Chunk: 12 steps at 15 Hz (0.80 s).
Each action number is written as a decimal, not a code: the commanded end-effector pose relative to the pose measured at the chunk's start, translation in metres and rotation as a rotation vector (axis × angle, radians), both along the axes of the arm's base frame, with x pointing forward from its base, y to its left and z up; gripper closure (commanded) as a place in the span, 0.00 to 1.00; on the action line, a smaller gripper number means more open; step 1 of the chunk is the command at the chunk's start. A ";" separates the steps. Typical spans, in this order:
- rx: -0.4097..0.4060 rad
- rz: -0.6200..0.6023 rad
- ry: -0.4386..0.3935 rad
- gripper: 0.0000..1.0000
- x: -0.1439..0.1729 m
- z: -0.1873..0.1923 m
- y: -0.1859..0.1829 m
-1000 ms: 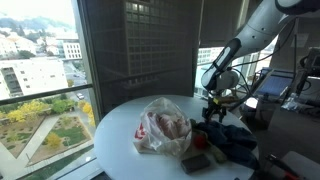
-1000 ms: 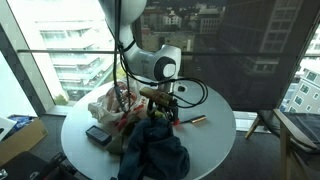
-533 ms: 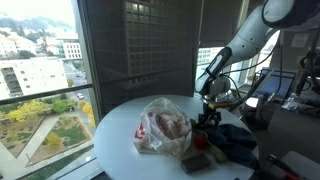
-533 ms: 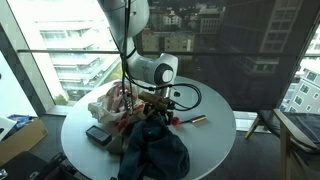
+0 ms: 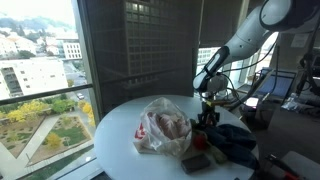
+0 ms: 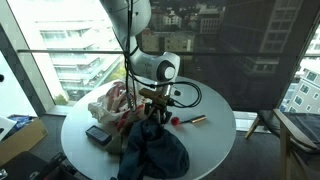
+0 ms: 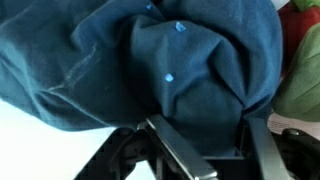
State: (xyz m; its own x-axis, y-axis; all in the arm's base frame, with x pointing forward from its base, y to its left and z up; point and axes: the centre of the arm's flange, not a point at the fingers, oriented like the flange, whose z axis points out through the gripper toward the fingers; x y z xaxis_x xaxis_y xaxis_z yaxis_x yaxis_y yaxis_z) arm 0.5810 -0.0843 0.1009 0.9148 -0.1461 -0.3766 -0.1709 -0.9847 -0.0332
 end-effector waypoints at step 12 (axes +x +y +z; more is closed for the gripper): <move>-0.052 0.016 -0.302 0.64 -0.009 0.176 0.085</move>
